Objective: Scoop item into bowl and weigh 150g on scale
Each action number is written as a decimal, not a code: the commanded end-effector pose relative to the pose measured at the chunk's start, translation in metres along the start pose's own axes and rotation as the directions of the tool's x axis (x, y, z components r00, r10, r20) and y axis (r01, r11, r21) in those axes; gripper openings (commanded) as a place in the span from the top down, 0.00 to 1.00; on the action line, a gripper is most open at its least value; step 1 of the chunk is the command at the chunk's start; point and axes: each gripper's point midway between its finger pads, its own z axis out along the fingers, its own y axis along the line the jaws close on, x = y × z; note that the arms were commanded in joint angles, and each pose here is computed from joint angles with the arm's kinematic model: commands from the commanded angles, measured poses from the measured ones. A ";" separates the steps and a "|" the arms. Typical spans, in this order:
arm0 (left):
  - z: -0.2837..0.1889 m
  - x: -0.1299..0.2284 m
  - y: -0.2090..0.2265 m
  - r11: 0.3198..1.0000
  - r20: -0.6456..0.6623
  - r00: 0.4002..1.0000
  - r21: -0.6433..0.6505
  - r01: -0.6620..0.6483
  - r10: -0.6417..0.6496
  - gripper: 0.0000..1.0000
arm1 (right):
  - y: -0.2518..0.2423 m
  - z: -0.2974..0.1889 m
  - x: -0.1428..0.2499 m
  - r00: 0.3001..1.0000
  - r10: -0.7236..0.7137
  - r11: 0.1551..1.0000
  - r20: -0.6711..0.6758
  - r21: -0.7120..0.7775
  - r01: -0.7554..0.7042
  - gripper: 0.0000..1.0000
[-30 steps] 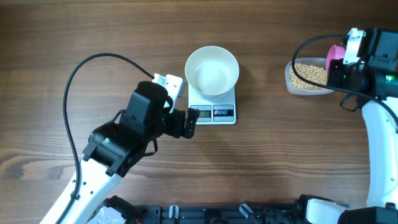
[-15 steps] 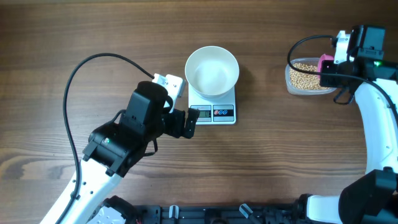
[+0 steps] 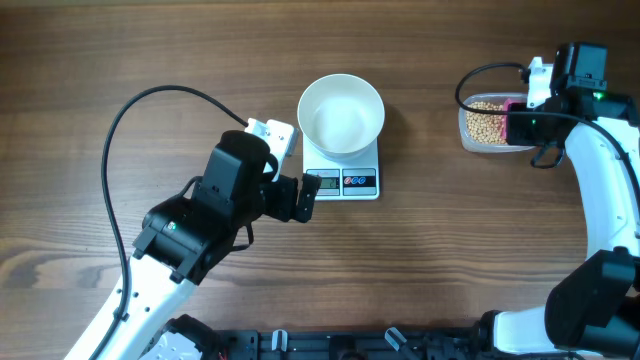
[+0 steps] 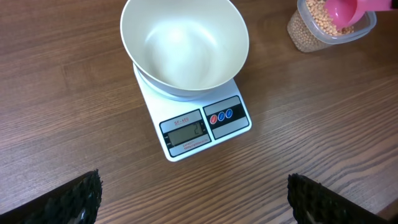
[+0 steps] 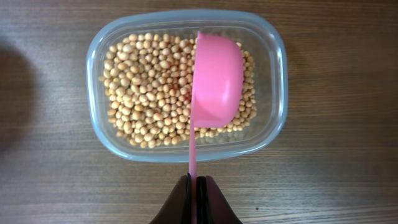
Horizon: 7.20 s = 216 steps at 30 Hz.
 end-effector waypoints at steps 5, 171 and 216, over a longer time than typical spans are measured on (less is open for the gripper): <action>0.000 -0.002 -0.001 1.000 0.002 1.000 0.010 0.012 -0.012 0.00 | 0.018 0.009 0.008 0.999 -0.027 0.994 -0.036 -0.109 0.023 0.96; 0.000 -0.002 -0.001 1.000 0.002 1.000 0.010 0.012 -0.012 0.00 | 0.116 -0.088 0.002 0.902 0.308 0.090 -0.302 -0.935 -0.344 0.96; 0.000 -0.002 -0.001 1.000 0.002 1.000 0.010 0.012 -0.012 0.00 | 0.253 -0.073 -0.032 0.829 -0.304 0.828 0.470 -0.300 0.474 0.96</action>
